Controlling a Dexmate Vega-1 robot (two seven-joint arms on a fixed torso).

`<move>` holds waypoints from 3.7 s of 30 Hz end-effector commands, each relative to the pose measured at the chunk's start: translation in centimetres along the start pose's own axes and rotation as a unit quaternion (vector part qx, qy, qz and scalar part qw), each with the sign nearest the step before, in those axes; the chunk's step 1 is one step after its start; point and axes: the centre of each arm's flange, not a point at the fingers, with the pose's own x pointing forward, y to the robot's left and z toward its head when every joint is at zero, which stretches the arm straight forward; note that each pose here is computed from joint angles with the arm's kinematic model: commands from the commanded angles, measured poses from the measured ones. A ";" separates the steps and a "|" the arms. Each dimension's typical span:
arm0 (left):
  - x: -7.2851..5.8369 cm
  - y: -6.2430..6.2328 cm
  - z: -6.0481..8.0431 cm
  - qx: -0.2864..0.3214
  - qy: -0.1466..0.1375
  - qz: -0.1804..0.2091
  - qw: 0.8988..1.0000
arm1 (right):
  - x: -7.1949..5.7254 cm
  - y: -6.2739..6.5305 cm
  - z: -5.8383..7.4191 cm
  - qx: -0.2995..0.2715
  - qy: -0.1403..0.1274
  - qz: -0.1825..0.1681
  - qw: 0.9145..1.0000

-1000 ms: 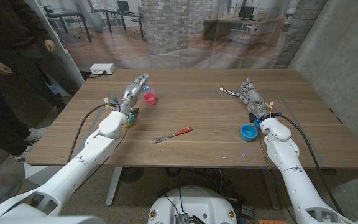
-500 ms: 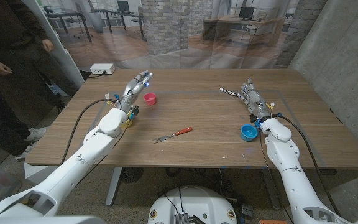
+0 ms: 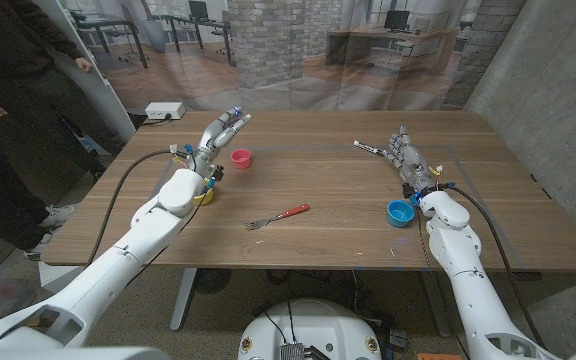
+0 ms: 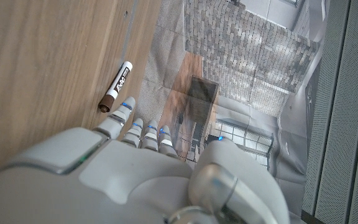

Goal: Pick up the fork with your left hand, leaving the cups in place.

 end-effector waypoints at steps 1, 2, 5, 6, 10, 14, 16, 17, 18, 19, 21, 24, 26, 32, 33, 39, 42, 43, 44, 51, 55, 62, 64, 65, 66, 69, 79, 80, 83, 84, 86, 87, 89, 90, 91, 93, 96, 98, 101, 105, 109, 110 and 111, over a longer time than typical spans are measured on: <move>0.7 0.2 1.7 0.046 -0.017 -0.007 0.999 | -0.1 -0.1 0.2 -0.001 -0.004 -0.005 1.000; 0.8 0.2 1.9 0.052 -0.018 -0.008 0.998 | -0.1 -0.2 0.1 0.000 -0.004 -0.006 1.000; 0.9 0.1 2.2 0.062 -0.019 -0.009 0.998 | -0.1 -0.2 0.1 0.000 -0.005 -0.007 1.000; 1.0 0.1 2.5 0.065 -0.019 -0.010 0.998 | 0.0 -0.2 0.1 0.001 -0.006 -0.008 1.000; 1.3 0.0 3.0 0.076 -0.022 -0.012 0.997 | 0.0 -0.3 -0.1 0.003 -0.006 -0.009 1.000; 1.6 0.0 3.6 0.086 -0.026 -0.016 0.996 | 0.1 -0.4 -0.1 0.005 -0.007 -0.010 1.000; 1.7 -0.1 3.8 0.091 -0.028 -0.019 0.995 | 0.2 -0.4 -0.2 0.005 -0.008 -0.011 1.000; 1.8 -0.1 3.9 0.093 -0.029 -0.020 0.995 | 0.2 -0.5 -0.2 0.005 -0.008 -0.011 1.000; 1.9 -0.2 4.0 0.096 -0.030 -0.023 0.995 | 0.2 -0.5 -0.2 0.005 -0.009 -0.012 1.000; 1.9 -0.2 4.1 0.098 -0.031 -0.026 0.994 | 0.2 -0.5 -0.2 0.005 -0.009 -0.012 1.000; 2.1 -0.3 4.4 0.101 -0.033 -0.033 0.994 | 0.2 -0.6 -0.2 0.005 -0.010 -0.013 1.000; 2.3 -0.4 4.7 0.105 -0.035 -0.045 0.993 | 0.2 -0.7 -0.2 0.006 -0.010 -0.015 1.000; 2.5 -0.5 4.9 0.109 -0.037 -0.054 0.992 | 0.2 -0.7 -0.3 0.007 -0.011 -0.015 1.000; 2.9 -0.7 5.5 0.119 -0.042 -0.077 0.989 | 0.2 -0.8 -0.3 0.007 -0.012 -0.016 1.000; 3.0 -0.8 5.6 0.120 -0.043 -0.081 0.989 | 0.2 -0.8 -0.3 0.007 -0.012 -0.017 1.000; 3.2 -1.0 6.2 0.135 -0.048 -0.101 0.985 | 0.2 -0.8 -0.3 0.008 -0.014 -0.019 1.000; 3.3 -1.2 6.7 0.143 -0.049 -0.113 0.982 | 0.0 -0.9 -0.3 0.009 -0.016 -0.021 1.000; 3.3 -1.3 6.8 0.145 -0.050 -0.116 0.981 | 0.0 -0.9 -0.3 0.008 -0.016 -0.021 1.000; 3.3 -1.3 6.9 0.148 -0.051 -0.120 0.980 | 0.0 -0.9 -0.3 0.009 -0.016 -0.022 1.000; 3.5 -1.6 7.8 0.159 -0.059 -0.144 0.975 | -0.3 -1.0 -0.4 0.010 -0.019 -0.026 0.999; 3.6 -1.8 8.3 0.166 -0.064 -0.157 0.972 | -0.4 -1.0 -0.4 0.010 -0.020 -0.027 0.999; 3.7 -2.1 9.1 0.177 -0.071 -0.178 0.965 | -0.5 -1.0 -0.4 0.011 -0.023 -0.029 0.999; 3.7 -2.2 9.3 0.180 -0.072 -0.187 0.963 | -0.6 -1.1 -0.4 0.011 -0.024 -0.030 0.999; 3.8 -2.3 9.5 0.185 -0.074 -0.194 0.961 | -0.7 -1.1 -0.4 0.012 -0.024 -0.031 0.999; 3.8 -2.3 9.5 0.185 -0.073 -0.194 0.961 | -0.7 -1.1 -0.4 0.012 -0.024 -0.031 0.999; 3.8 -2.4 9.9 0.191 -0.075 -0.205 0.957 | -0.8 -1.1 -0.4 0.013 -0.025 -0.031 0.999; 3.7 -2.8 11.1 0.209 -0.083 -0.235 0.946 | -1.0 -1.1 -0.4 0.013 -0.029 -0.032 0.999; 3.7 -2.8 11.1 0.210 -0.083 -0.236 0.945 | -1.0 -1.1 -0.4 0.014 -0.029 -0.032 0.999; 3.7 -2.9 11.4 0.216 -0.085 -0.242 0.942 | -1.1 -1.1 -0.4 0.015 -0.029 -0.033 0.999; 3.7 -3.0 11.5 0.218 -0.086 -0.243 0.941 | -1.2 -1.1 -0.4 0.015 -0.029 -0.034 0.999; 3.6 -3.0 11.7 0.222 -0.087 -0.250 0.938 | -1.3 -1.1 -0.5 0.016 -0.030 -0.035 0.999; 3.6 -3.1 11.8 0.224 -0.087 -0.253 0.937 | -1.3 -1.1 -0.5 0.016 -0.030 -0.035 0.999; 3.6 -3.2 12.0 0.228 -0.088 -0.255 0.935 | -1.3 -1.1 -0.5 0.017 -0.031 -0.036 0.999; 3.7 -3.2 12.1 0.229 -0.089 -0.257 0.935 | -1.4 -1.1 -0.5 0.017 -0.031 -0.036 0.999; 3.7 -3.2 12.2 0.230 -0.089 -0.259 0.934 | -1.4 -1.1 -0.5 0.017 -0.031 -0.036 0.999; 3.7 -3.2 12.4 0.234 -0.091 -0.264 0.931 | -1.4 -1.0 -0.5 0.018 -0.032 -0.036 0.999; 3.7 -3.3 12.8 0.241 -0.091 -0.273 0.927 | -1.4 -1.0 -0.6 0.018 -0.033 -0.037 0.999; 3.7 -3.4 13.2 0.248 -0.089 -0.280 0.923 | -1.4 -1.0 -0.6 0.019 -0.033 -0.037 0.999; 3.6 -3.4 13.6 0.256 -0.087 -0.287 0.919 | -1.5 -1.0 -0.7 0.020 -0.034 -0.037 0.999; 3.7 -3.3 14.0 0.266 -0.085 -0.295 0.914 | -1.5 -0.9 -0.8 0.021 -0.033 -0.038 0.999; 3.7 -3.3 14.4 0.277 -0.084 -0.303 0.908 | -1.4 -0.8 -1.0 0.023 -0.032 -0.038 0.999; 3.7 -3.2 14.5 0.279 -0.084 -0.305 0.907 | -1.4 -0.8 -1.0 0.023 -0.032 -0.038 0.999; 3.7 -3.2 14.6 0.281 -0.082 -0.308 0.905 | -1.4 -0.8 -1.0 0.023 -0.033 -0.038 0.998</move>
